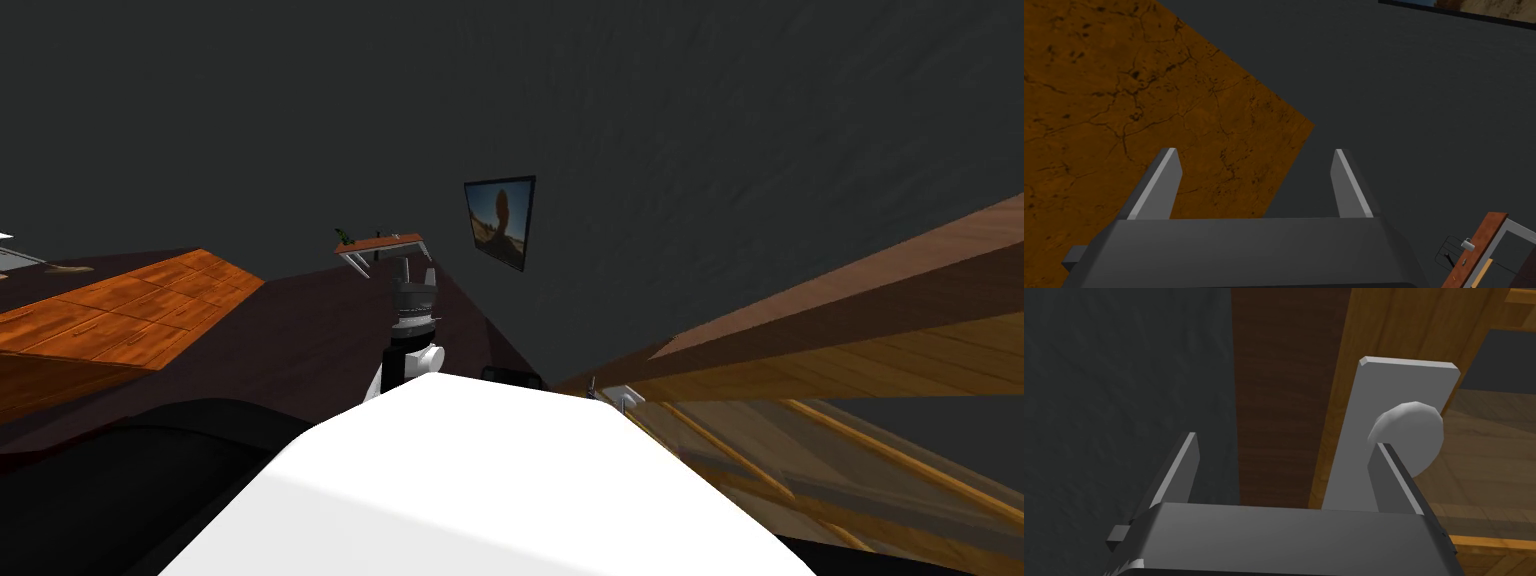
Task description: Pull the door open
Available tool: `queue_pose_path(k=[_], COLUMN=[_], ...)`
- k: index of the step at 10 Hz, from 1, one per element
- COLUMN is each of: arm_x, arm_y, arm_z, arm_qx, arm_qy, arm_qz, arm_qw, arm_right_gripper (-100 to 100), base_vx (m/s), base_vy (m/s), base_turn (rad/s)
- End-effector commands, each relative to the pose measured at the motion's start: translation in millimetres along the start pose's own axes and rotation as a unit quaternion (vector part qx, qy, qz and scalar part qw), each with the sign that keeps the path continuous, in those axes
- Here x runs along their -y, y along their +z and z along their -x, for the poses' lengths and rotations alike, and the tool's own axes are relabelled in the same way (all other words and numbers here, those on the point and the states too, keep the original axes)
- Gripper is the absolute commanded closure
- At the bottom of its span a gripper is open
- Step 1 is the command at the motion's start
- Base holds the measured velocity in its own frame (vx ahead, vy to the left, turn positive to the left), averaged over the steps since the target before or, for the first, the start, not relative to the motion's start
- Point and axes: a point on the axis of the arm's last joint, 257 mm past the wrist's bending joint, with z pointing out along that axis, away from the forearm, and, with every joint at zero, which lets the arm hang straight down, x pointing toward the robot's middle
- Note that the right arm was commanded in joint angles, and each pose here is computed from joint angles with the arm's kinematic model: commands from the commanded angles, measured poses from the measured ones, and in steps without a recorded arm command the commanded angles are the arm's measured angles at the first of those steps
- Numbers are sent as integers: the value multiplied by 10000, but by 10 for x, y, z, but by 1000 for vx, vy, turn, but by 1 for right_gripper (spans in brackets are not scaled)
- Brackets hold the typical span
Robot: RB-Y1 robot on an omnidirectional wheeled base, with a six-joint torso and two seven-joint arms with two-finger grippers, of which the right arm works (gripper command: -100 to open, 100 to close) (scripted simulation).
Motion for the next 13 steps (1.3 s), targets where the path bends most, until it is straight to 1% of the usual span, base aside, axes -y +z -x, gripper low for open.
queue_pose_path(k=[1,2,3,4,5,10,11,13], arm_x=[-234,-295,-295,-161,-161,-161,-196,-238], arm_y=[-34,-72,-72,-189,-189,-189,-169,-151], arm_z=[-76,-83,-83,19,19,19,1,-16], arm_qx=[-86,-91,-91,77,77,77,43,14], arm_qy=[-71,-83,-83,5,5,5,-18,-38], arm_qz=[226,290,290,207,207,207,168,142], arm_qw=[9997,9995,9995,9998,9998,9998,9998,9999], arm_right_gripper=[-100,-100,-100,-100,100,100,-100,-100], base_vx=[-6,-1,-20,-22,-6,6,23,1], base_vy=[-125,-130,-87,-5,19,-3,116,236], base_turn=[224,122,6,7,-4,0,-36,-27])
